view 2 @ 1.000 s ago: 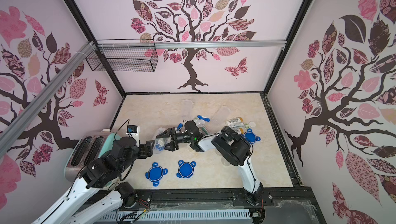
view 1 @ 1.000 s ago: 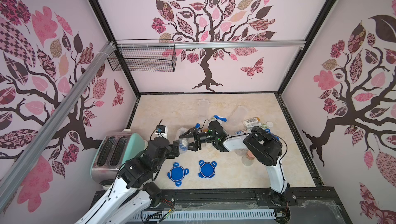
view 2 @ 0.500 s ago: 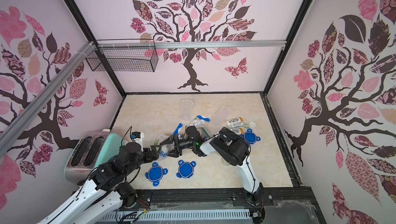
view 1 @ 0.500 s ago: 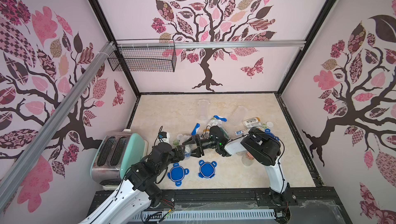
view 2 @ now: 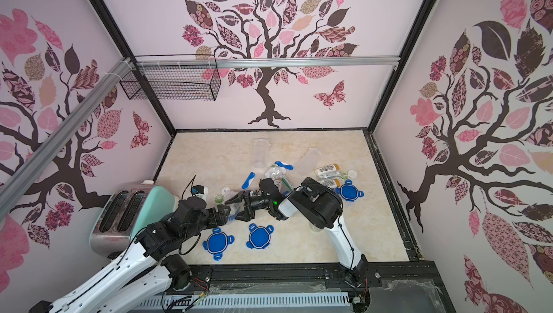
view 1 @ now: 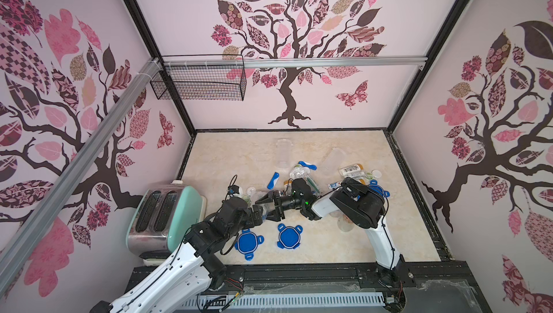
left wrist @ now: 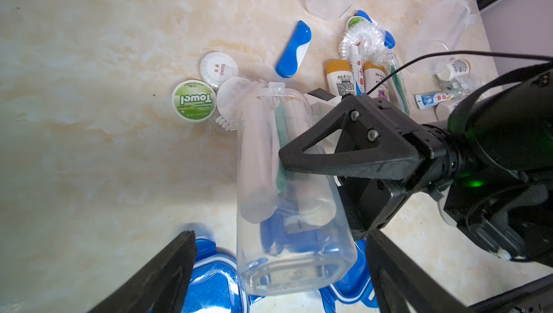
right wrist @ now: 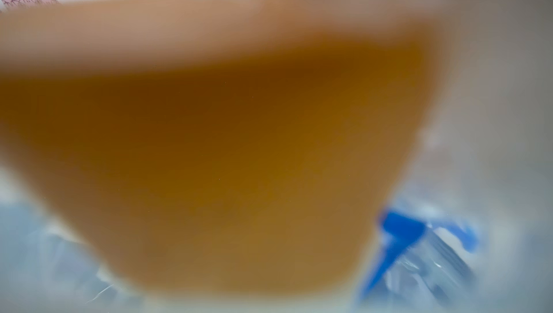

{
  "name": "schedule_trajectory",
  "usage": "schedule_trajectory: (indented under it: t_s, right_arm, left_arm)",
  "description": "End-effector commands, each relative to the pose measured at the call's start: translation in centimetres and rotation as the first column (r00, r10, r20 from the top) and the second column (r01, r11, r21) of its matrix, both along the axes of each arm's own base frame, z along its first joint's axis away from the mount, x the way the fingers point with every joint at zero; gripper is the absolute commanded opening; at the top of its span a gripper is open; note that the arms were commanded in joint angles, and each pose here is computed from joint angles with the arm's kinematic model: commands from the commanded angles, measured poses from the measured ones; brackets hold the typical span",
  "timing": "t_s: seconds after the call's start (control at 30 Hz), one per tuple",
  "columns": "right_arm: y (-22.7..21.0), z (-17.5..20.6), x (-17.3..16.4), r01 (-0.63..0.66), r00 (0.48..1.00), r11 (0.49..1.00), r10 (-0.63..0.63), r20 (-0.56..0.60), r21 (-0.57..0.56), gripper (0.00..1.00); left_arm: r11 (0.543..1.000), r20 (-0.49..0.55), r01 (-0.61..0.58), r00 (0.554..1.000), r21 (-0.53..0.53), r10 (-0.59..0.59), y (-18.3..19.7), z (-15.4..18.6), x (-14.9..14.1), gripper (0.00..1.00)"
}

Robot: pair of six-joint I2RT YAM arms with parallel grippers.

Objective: Take out toiletry kits
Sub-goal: 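Pour the toiletry kits out of the container.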

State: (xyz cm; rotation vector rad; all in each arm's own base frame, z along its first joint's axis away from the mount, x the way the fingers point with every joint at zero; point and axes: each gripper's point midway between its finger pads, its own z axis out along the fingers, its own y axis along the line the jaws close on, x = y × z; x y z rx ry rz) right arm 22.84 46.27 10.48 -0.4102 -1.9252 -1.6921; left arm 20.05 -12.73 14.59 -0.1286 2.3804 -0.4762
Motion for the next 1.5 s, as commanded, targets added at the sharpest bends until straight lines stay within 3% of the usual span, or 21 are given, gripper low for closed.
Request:
schedule_trajectory:
  t_s: [0.0,0.37,0.67,0.83,0.97,1.47]
  right_arm:
    - [0.9,4.0,0.4,-0.012,0.996,0.993,0.001,0.091,0.120,0.63]
    - [0.9,4.3,0.5,-0.006,0.996,0.992,-0.006,0.090,0.129,0.68]
    - [0.7,3.7,0.3,-0.005,0.996,0.993,-0.005,0.088,0.117,0.72]
    - [0.7,3.3,0.2,-0.008,0.996,0.994,-0.002,0.094,0.109,0.82]
    - [0.8,3.2,0.3,-0.027,0.986,0.996,0.012,0.165,0.091,0.89]
    - [-1.2,0.8,0.7,-0.051,0.934,0.991,0.092,0.344,-0.127,0.94]
  left_arm:
    - [1.000,-0.002,0.022,1.000,-0.019,-0.022,-0.5,-0.3,-0.3,0.94]
    - [0.998,-0.045,0.015,0.999,0.055,-0.012,-0.7,-2.4,0.0,0.91]
    - [0.995,-0.010,-0.005,1.000,0.102,0.006,-0.5,-1.4,1.2,0.70]
    - [0.993,-0.004,-0.016,1.000,0.120,0.017,-0.1,-1.1,1.3,0.57]
    - [0.991,0.004,-0.025,1.000,0.129,0.024,0.2,-0.5,1.3,0.43]
    - [0.986,-0.014,-0.064,0.998,0.157,0.067,0.9,-1.0,1.3,0.37]
